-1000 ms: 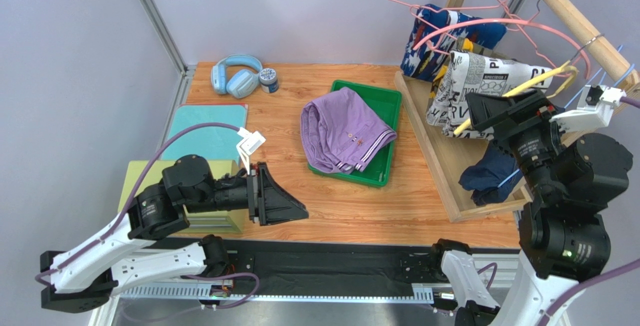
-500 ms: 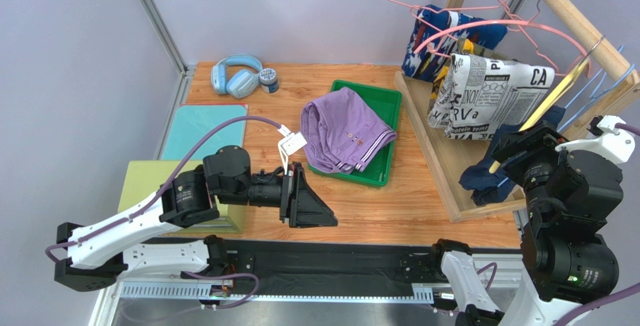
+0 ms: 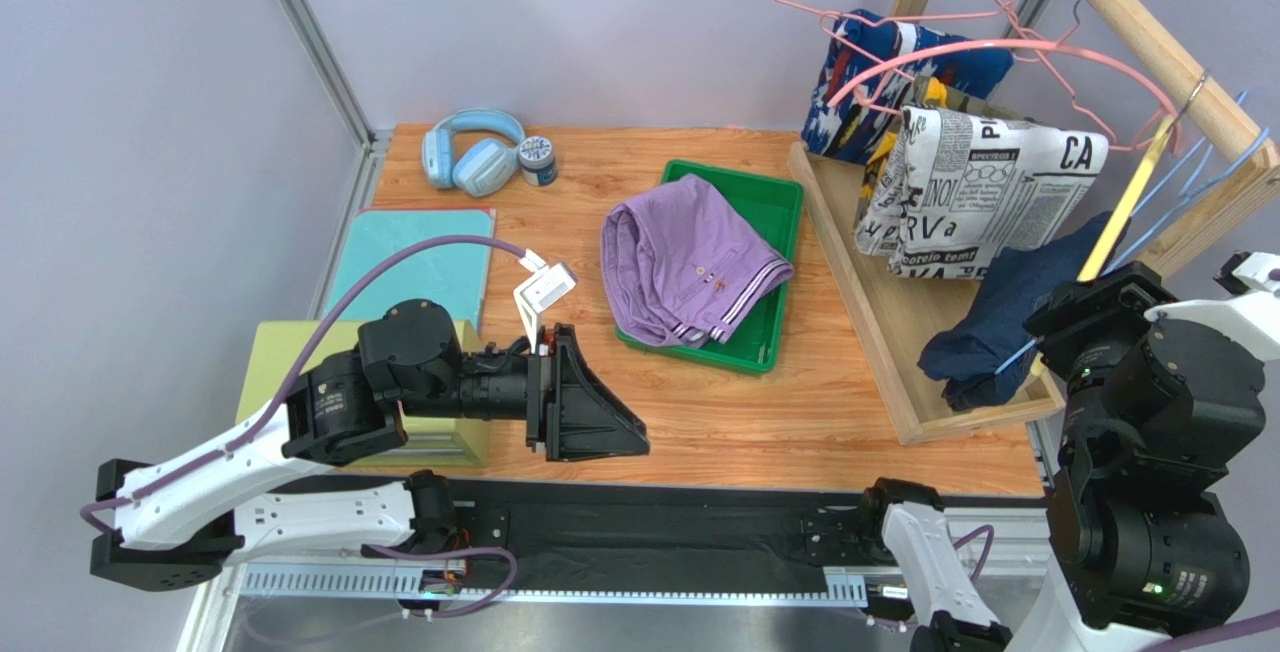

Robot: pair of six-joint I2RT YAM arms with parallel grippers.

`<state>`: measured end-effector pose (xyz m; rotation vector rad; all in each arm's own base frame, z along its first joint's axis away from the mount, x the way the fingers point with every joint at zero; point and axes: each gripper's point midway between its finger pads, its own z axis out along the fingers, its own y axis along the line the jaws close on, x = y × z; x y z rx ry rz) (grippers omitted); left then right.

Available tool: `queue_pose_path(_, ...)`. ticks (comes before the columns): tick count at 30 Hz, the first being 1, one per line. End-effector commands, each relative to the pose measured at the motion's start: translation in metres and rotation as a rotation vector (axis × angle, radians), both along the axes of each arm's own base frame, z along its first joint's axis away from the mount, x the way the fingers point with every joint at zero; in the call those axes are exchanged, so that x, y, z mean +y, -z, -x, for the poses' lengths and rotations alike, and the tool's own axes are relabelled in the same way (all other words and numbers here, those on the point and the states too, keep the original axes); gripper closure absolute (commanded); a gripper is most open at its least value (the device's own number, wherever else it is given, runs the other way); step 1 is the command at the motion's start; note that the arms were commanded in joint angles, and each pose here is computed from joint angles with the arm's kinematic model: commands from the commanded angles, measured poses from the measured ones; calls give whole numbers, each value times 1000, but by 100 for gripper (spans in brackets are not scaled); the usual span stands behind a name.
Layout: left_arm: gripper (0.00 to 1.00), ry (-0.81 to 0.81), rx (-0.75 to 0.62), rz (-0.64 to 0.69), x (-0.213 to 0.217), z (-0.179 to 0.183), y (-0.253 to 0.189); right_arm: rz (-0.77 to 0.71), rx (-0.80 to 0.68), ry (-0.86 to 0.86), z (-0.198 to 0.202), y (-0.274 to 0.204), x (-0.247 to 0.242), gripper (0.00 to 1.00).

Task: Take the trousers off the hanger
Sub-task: Grab a hanger with trousers on it with the right arm

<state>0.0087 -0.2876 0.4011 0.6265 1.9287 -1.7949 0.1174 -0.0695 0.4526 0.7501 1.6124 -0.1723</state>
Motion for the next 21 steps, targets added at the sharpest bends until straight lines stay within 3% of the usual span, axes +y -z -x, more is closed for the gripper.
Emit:
queue_pose_path(1,44,7,4,15,-2,2,-1,-2,-93,-78,-3,-30,14,45)
queue_pose_path(3,45,7,2,16,-1,2,-2,-8,-103,-90,-5,-34,16,40)
queue_pose_path(6,45,9,3,12,1,3,1,18,-73,-10,-3,-34,1,39)
queue_pose_path(12,44,-7,-4,-6,8,3,8,73,17,121,-3,-21,-25,58)
queue_pose_path(21,44,-1,1,-25,14,6,15,75,113,177,-22,14,-39,59)
